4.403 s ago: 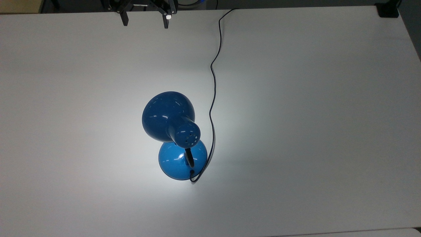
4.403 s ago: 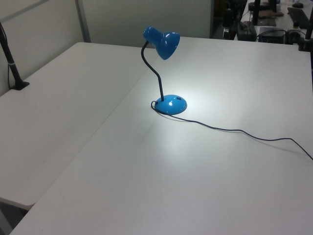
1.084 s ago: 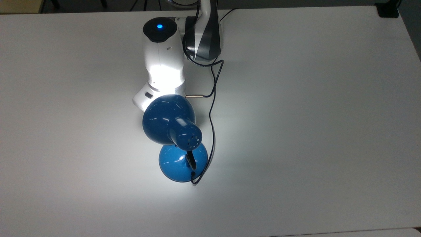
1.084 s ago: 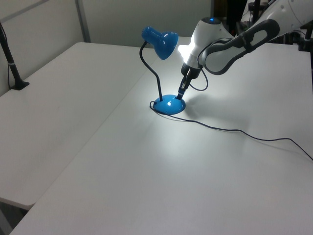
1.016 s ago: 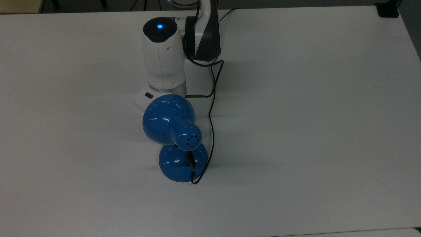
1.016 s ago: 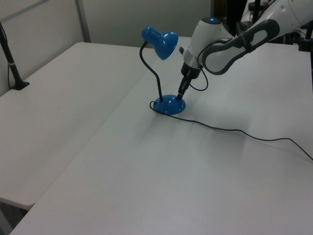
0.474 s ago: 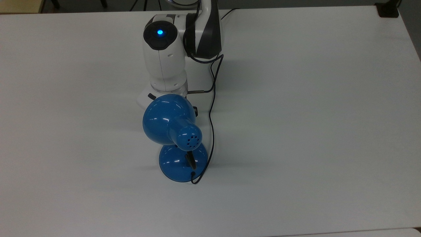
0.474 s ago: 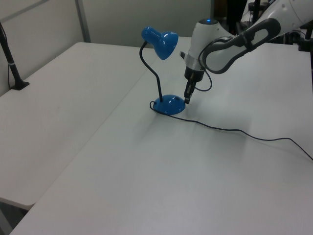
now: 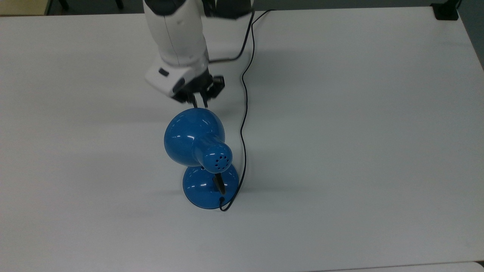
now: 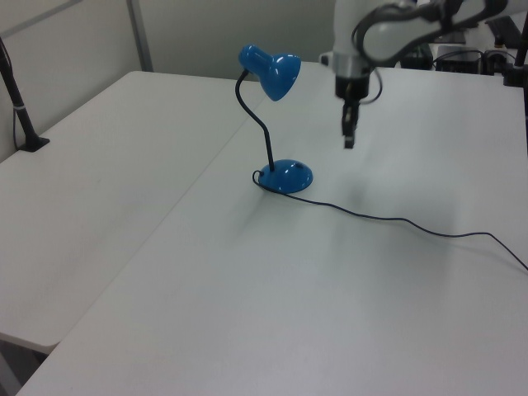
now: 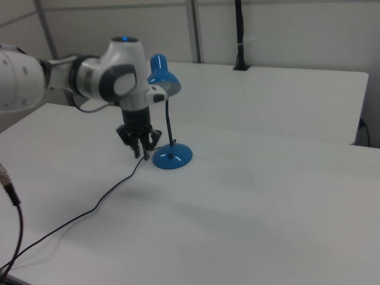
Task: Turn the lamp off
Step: 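Lift the gripper up and away from the lamp base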
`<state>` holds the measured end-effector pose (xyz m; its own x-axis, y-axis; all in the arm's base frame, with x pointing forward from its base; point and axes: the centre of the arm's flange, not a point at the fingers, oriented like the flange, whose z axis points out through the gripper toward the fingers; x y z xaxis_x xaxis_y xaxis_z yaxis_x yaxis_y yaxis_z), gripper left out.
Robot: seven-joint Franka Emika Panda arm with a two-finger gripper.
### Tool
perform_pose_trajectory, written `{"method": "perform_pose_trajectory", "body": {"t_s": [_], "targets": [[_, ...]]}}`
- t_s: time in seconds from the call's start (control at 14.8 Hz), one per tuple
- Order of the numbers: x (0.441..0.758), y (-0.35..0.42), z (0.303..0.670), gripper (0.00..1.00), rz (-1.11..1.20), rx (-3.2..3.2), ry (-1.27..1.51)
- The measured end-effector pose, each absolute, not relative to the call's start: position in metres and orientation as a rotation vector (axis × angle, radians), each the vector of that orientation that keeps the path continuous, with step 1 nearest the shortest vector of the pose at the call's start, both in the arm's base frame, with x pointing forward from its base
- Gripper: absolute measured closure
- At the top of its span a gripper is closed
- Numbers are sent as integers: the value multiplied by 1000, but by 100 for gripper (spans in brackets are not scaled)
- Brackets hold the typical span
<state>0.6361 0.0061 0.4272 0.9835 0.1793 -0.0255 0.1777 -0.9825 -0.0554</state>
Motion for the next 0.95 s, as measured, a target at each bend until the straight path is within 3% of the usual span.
{"method": "perform_pose_trajectory", "body": {"t_s": [0.2,0.47,0.68,0.95], "targets": [[607,3,483,43,99,-3059,-279],[573,-4,558,3,6,-3061,-199],[559,-17,594,0,-87,-3070,-58],[558,-22,601,0,-106,-3089,-24]]}}
